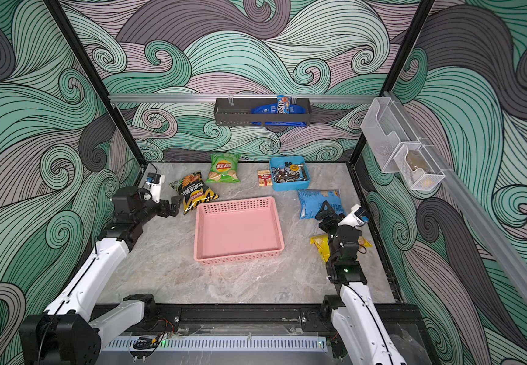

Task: Put the potato chips into the basket
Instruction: Pick up the potato chip from the center of the board.

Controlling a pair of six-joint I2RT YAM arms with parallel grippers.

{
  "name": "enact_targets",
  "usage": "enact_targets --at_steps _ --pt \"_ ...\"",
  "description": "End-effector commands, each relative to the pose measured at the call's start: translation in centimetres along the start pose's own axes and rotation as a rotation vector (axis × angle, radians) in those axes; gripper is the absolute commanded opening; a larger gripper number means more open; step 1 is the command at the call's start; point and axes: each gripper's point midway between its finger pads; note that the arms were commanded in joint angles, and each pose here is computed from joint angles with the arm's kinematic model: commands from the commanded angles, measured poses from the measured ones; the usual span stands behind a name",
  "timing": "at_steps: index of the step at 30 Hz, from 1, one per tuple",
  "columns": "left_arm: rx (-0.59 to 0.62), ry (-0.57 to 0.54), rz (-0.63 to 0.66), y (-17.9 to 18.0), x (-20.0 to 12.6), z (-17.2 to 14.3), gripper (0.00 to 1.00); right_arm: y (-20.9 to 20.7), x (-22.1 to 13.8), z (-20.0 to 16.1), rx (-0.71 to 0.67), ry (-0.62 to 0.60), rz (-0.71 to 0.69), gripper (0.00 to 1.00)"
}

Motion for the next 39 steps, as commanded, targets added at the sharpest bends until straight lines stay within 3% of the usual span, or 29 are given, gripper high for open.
enact_targets --at_steps 1,5,11,21,25,30,39 --pt "-0.067 0.181 -0.025 -0.8 0.7 -5.2 0.99 -2.5 0.0 -4.3 -0.081 0.225 -0.133 0.85" --pt "-0.048 0.22 -0.013 -0.7 0.7 -6.4 0.99 -3.9 0.4 -5.7 -0.166 0.32 -0.244 0.85" --pt "-0.032 0.182 -0.029 -1.3 0.4 -6.7 0.99 -6.7 1.0 -6.8 -0.199 0.379 -0.402 0.86" --pt "-0.024 0.139 -0.02 -1.1 -0.2 -6.4 0.99 -8.7 0.6 -5.0 -0.123 0.325 -0.58 0.74" --pt "-0.024 0.133 -0.016 -1.0 -0.3 -6.2 0.99 -7.8 0.4 -3.9 -0.101 0.317 -0.588 0.65" --pt "-0.025 0.133 -0.027 -1.2 -0.3 -6.3 0.99 -7.1 -0.9 -2.5 -0.058 0.287 -0.608 0.64" --pt "-0.023 0.131 -0.016 -0.9 -0.4 -6.4 0.99 -11.1 -1.6 -6.1 0.014 0.379 -0.726 0.6"
Point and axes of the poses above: each gripper's point midway between its finger pads, its own x axis out along the fingers, its own y axis along the line the jaws close on, z = x × y, and after that the axes turned 7 degrees about x, right-handed
